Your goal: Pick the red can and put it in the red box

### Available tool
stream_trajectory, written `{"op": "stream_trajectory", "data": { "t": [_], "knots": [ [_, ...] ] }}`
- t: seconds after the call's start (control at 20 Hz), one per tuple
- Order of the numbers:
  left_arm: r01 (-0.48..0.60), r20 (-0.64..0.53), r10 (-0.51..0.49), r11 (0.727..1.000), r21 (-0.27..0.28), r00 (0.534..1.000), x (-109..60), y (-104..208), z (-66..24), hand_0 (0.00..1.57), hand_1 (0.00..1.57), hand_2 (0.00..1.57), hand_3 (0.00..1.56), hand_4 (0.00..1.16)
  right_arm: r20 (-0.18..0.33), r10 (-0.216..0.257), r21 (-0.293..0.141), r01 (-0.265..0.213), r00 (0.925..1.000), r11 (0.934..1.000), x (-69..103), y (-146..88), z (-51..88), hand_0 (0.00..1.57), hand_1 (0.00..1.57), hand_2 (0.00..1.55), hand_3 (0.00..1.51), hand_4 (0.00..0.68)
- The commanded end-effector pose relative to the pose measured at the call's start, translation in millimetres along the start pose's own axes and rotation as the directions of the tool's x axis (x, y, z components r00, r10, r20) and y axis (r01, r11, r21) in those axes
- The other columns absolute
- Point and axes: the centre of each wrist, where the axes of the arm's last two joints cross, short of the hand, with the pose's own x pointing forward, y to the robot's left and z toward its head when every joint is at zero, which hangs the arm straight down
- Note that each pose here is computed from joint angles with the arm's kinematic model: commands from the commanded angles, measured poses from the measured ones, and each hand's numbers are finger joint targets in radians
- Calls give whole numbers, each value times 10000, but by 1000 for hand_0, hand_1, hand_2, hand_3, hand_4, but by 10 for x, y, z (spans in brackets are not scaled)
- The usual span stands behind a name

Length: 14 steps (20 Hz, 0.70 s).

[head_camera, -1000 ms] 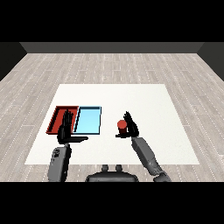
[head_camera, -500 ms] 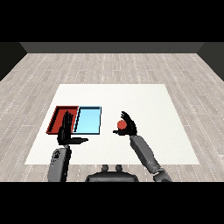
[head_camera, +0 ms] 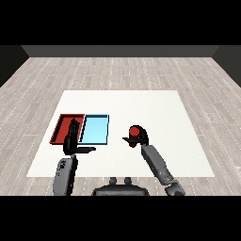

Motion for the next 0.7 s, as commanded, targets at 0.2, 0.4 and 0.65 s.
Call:
{"op": "stream_trajectory", "data": {
  "t": [0.2, 0.4, 0.65],
  "knots": [
    [-24, -25, 24, 10000, 44, 10000, 105, 17, 65, 0, 0, 0, 0, 0, -135, -53, -148, 51, 9999, 9999, 65, -20, -42, 1571, 1571, 1488, 1429, 583],
    [102, 53, -102, 9999, -76, 9999, 11, -139, 92, 0, 0, 0, 0, 0, -113, 324, -240, -327, 9994, 9992, 96, -8, 55, 1571, 1571, 1487, 1427, 582],
    [249, 152, -249, 9997, 0, 9996, 54, -123, 102, 0, 0, 0, 0, 0, 775, 297, -419, -265, 9966, 9988, 425, 9, 5, 1571, 1571, 1480, 1407, 590]
  ]
}}
